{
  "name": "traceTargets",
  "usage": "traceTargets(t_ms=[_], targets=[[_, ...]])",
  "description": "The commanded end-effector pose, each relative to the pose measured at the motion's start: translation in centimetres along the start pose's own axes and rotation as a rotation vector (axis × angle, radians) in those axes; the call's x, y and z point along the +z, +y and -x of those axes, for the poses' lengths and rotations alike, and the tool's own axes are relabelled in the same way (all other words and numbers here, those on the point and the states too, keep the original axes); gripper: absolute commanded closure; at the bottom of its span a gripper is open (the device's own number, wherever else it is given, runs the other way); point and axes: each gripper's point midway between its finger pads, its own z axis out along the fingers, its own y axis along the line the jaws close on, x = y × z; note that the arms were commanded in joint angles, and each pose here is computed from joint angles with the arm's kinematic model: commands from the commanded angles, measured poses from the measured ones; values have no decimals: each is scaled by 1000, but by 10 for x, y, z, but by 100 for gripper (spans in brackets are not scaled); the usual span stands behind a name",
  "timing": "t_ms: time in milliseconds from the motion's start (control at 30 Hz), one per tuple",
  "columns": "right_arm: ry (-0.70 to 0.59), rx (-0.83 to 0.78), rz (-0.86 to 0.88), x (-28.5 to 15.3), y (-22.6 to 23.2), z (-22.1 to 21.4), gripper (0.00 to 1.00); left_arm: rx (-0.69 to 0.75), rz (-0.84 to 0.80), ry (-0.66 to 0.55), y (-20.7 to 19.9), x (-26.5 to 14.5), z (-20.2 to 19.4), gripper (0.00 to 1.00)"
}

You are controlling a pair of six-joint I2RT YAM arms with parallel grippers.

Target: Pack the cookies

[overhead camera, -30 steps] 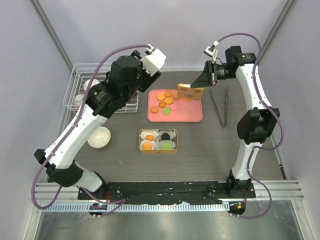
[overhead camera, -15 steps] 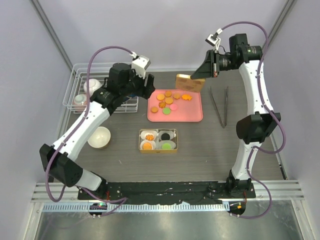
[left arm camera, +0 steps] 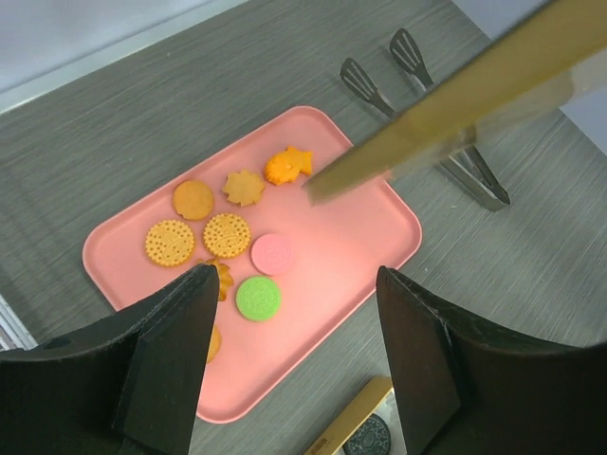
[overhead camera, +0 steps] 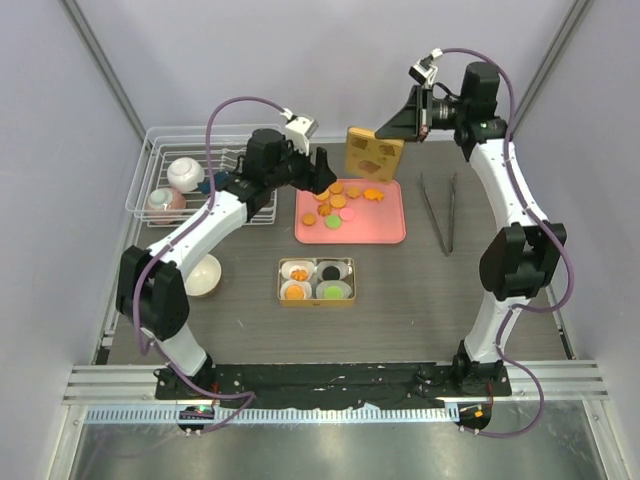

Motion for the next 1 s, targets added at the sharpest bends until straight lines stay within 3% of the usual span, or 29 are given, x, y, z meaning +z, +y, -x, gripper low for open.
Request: traceTargets(t_ms=[0, 33, 233, 433, 800, 967], targets=[[-54, -143, 156, -2, 68, 22, 99, 101, -19, -163, -14, -18, 67, 28], [-36, -174, 190, -6, 89, 15, 99, 115, -16, -164, -14, -20, 68, 28], [-6, -134, 198, -4, 66, 10, 99, 177, 3, -161, -13, -32, 69, 27], [-37, -128, 225, -4, 80, 21, 99, 211, 20, -162, -7, -29, 63, 27], [-145, -223, 266, -7, 134, 48, 99, 104, -80, -191, -25, -18, 73, 27], [-141, -242, 296, 3, 151, 44, 99, 113, -130, -224, -36, -14, 103, 24]])
